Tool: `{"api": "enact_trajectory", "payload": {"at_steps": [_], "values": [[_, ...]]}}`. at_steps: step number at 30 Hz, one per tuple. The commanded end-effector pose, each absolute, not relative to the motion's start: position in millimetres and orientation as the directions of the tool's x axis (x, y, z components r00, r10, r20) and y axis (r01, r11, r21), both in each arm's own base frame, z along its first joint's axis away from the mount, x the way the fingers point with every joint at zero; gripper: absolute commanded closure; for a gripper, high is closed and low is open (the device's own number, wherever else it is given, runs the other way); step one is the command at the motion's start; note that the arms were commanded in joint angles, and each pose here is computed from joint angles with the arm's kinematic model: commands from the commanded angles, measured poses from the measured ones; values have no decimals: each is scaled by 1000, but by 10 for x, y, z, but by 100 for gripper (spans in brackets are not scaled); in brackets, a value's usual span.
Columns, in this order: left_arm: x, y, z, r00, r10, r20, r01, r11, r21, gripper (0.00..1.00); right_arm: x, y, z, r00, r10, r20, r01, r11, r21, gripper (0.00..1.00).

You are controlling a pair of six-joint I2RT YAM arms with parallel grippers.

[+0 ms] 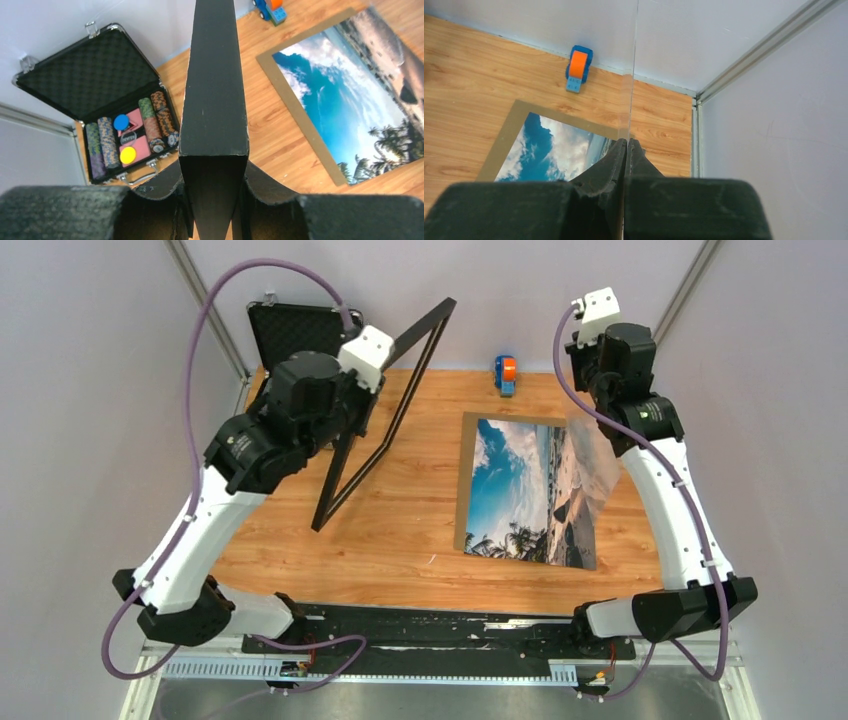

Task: Put the photo into the frame
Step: Turn over the photo frame at the center of the board.

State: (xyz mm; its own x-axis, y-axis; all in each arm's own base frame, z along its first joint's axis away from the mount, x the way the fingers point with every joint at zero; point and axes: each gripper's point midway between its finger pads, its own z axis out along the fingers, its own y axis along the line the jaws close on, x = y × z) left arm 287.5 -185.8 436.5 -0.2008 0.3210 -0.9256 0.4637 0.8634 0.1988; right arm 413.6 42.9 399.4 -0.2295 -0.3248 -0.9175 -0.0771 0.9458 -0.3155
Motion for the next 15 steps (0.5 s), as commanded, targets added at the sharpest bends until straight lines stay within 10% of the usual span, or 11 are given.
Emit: {"api": "enact_trajectory", "payload": {"at_steps": [1, 15], "values": [[3011, -1940, 4314, -138, 463, -875, 373, 843, 388, 100, 4047, 213, 4370, -130, -280, -951, 1, 959, -282, 100], [2757, -3451, 3184, -261, 571, -779, 702, 666, 252, 100, 3875, -304, 4561, -102, -220, -970, 117, 966, -231, 100]]}}
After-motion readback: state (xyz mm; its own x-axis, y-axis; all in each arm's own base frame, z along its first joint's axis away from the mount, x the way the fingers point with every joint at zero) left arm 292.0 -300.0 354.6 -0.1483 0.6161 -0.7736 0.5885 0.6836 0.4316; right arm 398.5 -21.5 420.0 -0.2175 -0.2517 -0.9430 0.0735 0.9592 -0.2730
